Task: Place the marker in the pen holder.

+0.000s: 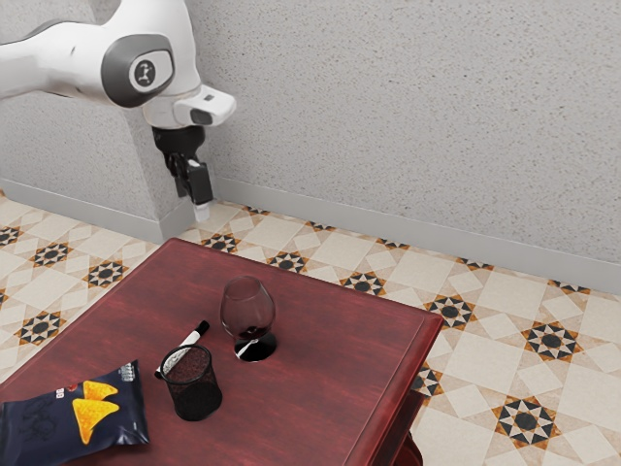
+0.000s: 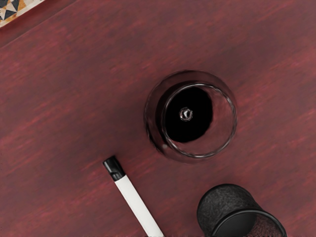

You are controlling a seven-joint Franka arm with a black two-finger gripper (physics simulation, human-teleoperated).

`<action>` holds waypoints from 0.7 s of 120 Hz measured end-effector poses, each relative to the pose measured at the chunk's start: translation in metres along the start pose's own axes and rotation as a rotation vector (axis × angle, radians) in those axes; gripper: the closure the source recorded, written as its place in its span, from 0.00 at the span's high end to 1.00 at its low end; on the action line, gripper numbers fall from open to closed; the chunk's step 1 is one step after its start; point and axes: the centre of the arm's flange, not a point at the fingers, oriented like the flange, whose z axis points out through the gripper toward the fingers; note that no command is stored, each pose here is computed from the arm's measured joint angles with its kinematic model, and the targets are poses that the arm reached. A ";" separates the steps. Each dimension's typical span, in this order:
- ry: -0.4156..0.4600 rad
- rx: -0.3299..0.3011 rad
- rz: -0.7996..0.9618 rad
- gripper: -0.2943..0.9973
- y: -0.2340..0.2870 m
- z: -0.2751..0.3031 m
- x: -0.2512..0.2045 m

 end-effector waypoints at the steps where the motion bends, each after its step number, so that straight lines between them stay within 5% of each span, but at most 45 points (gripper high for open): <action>1: 0.000 0.000 0.000 0.77 -0.001 0.000 -0.001; 24: 0.003 0.000 -0.019 0.77 -0.032 0.003 -0.022; 44: -0.038 -0.055 -0.055 0.77 -0.035 0.089 -0.051; 84: -0.004 -0.032 -0.158 0.77 -0.049 0.165 -0.058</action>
